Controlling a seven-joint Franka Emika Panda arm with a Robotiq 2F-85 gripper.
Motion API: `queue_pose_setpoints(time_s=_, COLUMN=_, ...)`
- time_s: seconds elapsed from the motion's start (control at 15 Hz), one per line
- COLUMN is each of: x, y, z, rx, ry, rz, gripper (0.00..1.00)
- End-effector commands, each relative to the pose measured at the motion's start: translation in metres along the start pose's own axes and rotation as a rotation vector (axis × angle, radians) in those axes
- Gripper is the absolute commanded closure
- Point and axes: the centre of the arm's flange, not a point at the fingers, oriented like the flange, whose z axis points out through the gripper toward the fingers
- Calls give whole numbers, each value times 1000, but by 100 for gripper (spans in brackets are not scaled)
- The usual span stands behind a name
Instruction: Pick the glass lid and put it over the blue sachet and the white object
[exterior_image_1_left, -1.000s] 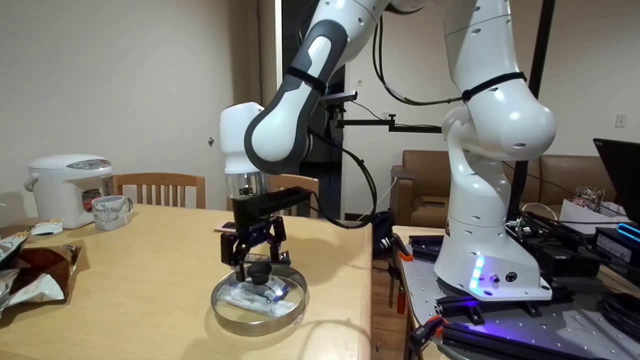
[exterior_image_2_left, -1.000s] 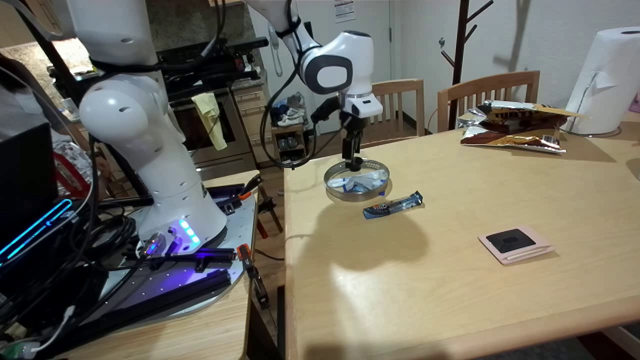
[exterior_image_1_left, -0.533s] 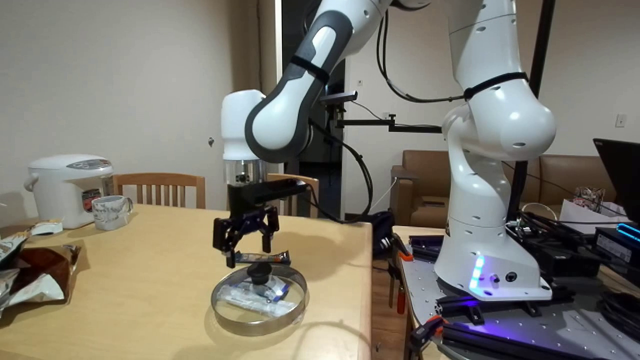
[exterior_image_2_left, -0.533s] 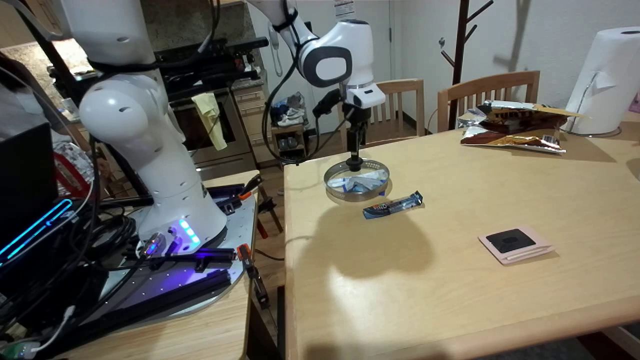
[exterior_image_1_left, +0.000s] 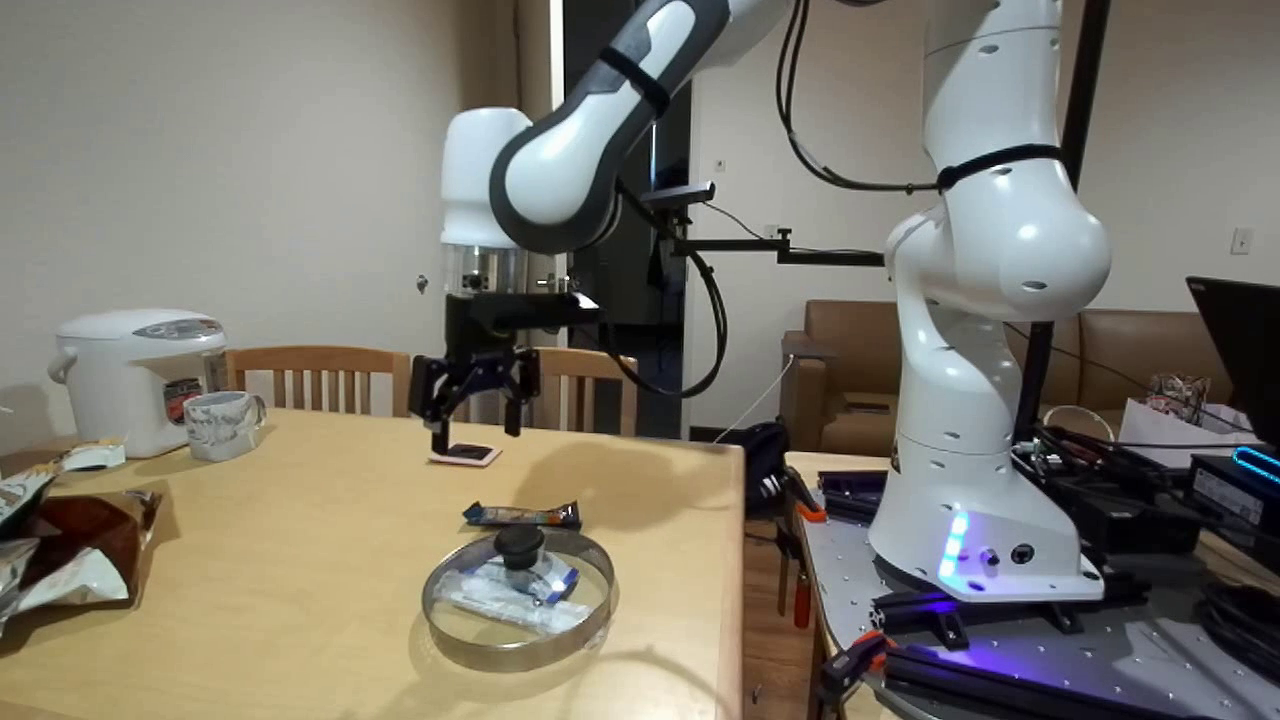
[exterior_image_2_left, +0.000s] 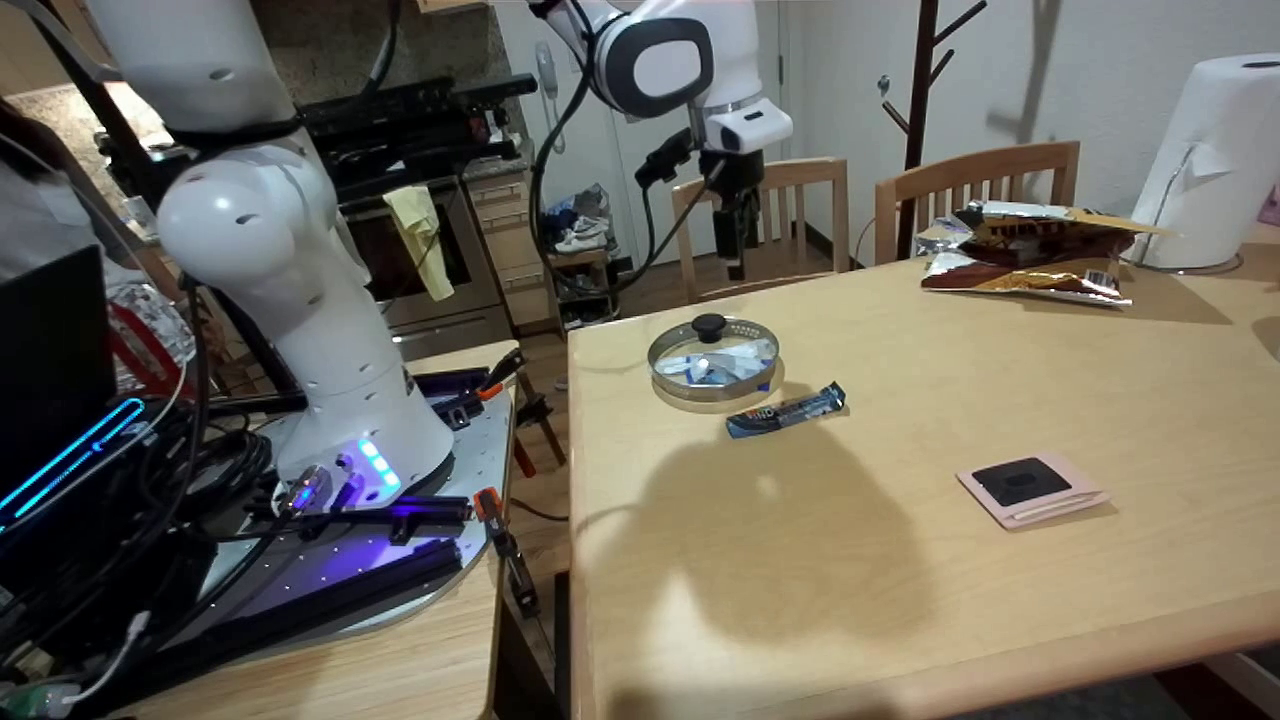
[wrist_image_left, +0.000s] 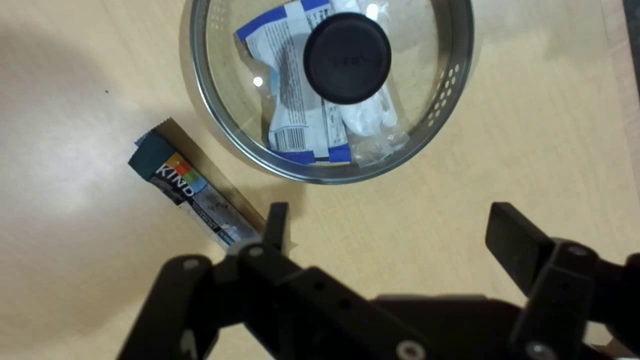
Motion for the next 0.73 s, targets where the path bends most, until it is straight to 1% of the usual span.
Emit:
queue_pose_setpoints(time_s=0.0, x=5, y=6, z=-28, rx=-39, ry=1, rz=26, gripper=0)
queue_pose_setpoints(time_s=0.07, x=7, y=7, z=-33, rx=-49, ry=-3, rz=33, gripper=0)
queue_pose_setpoints(time_s=0.13, x=8, y=7, z=-36, rx=-38, ry=-17, rz=23, gripper=0)
queue_pose_setpoints(time_s=0.2, x=8, y=7, z=-24, rx=-29, ry=-6, rz=15, gripper=0)
queue_pose_setpoints(time_s=0.33, x=9, y=7, z=-30, rx=-30, ry=-8, rz=17, gripper=0)
queue_pose_setpoints(time_s=0.67, x=9, y=7, z=-30, rx=-30, ry=-9, rz=16, gripper=0)
